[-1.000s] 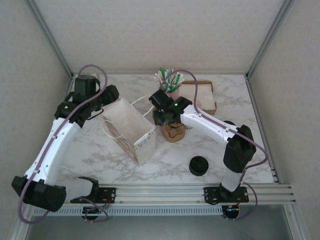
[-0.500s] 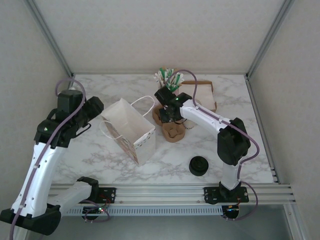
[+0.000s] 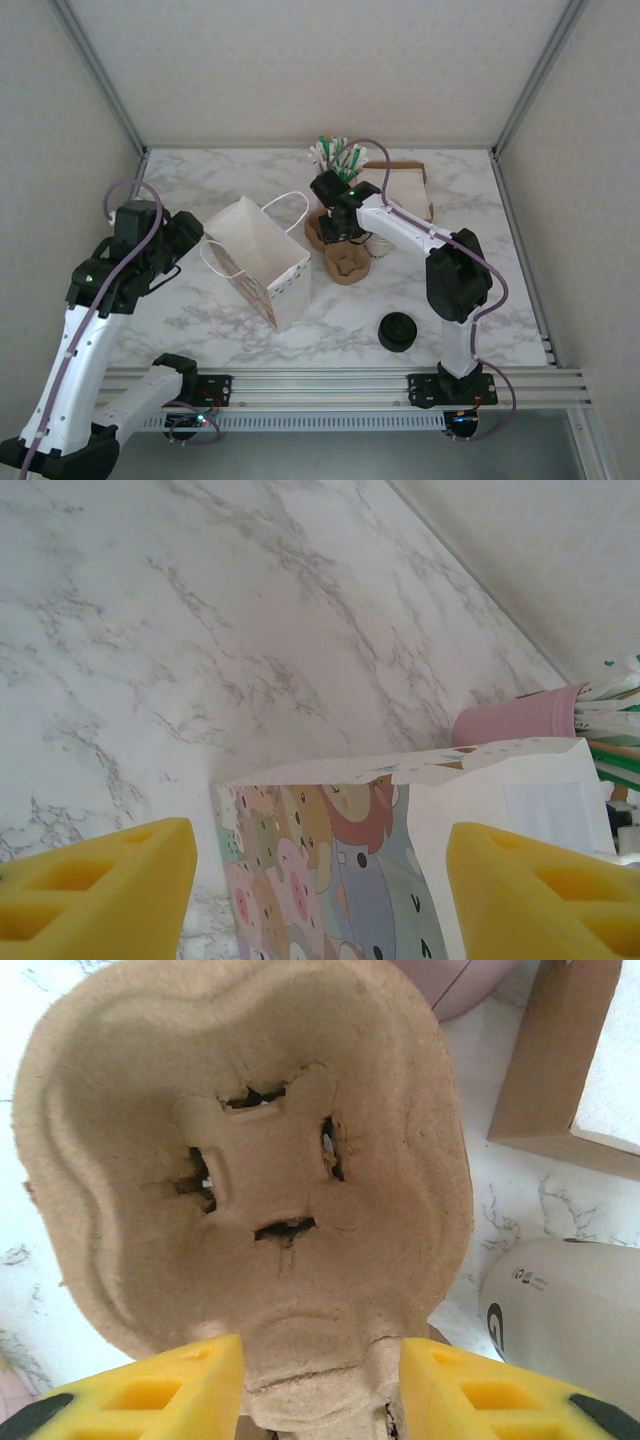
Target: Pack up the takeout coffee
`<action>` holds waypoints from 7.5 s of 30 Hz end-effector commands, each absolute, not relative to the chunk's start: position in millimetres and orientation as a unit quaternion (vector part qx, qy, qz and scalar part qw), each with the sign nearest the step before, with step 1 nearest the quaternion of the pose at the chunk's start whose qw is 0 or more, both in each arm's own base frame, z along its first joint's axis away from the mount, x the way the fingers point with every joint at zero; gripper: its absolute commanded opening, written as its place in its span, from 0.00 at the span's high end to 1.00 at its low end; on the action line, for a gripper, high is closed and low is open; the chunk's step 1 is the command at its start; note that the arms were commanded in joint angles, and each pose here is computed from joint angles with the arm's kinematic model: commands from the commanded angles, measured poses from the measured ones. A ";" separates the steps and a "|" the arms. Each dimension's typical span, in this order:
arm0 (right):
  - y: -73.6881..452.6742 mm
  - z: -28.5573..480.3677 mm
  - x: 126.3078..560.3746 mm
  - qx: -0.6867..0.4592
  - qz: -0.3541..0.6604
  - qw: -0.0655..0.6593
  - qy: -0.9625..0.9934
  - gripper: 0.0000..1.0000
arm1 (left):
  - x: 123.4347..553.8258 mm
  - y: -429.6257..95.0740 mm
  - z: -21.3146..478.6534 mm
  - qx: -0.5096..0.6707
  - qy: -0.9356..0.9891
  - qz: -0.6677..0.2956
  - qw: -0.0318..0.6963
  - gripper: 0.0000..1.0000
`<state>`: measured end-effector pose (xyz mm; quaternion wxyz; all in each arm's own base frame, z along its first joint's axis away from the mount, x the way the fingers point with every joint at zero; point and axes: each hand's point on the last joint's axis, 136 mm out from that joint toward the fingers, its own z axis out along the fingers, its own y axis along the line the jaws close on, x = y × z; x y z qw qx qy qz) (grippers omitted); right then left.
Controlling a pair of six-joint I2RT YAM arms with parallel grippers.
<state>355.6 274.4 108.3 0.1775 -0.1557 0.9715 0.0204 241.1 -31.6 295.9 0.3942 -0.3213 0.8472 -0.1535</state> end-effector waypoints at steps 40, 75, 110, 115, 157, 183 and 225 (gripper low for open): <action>276.0 93.9 354.8 -0.176 0.017 0.151 0.973 0.64 | 233.3 -16.8 286.1 -0.355 0.833 -0.135 0.404 0.28; 262.5 231.0 341.8 -0.109 0.092 0.260 0.955 0.65 | 266.4 -0.9 359.1 -0.368 0.775 -0.159 0.489 0.31; 269.5 427.5 299.5 -0.153 0.162 0.450 0.865 0.64 | 362.4 20.2 100.2 -0.501 0.816 -0.170 0.232 0.45; 305.5 451.5 280.0 -0.186 0.213 0.464 0.839 0.64 | 369.4 -0.7 77.6 -0.474 0.838 -0.163 0.217 0.47; 398.3 354.8 197.9 -0.401 0.236 0.342 0.816 0.64 | 288.9 -69.3 74.2 -0.416 0.870 -0.157 0.212 0.52; 388.9 342.1 197.7 -0.422 0.211 0.343 0.813 0.64 | 264.4 -68.3 315.5 -0.035 0.898 -0.203 0.390 0.33; 403.8 351.7 205.9 -0.414 0.225 0.359 0.806 0.64 | 255.1 -104.8 265.5 0.016 0.917 -0.278 0.285 0.66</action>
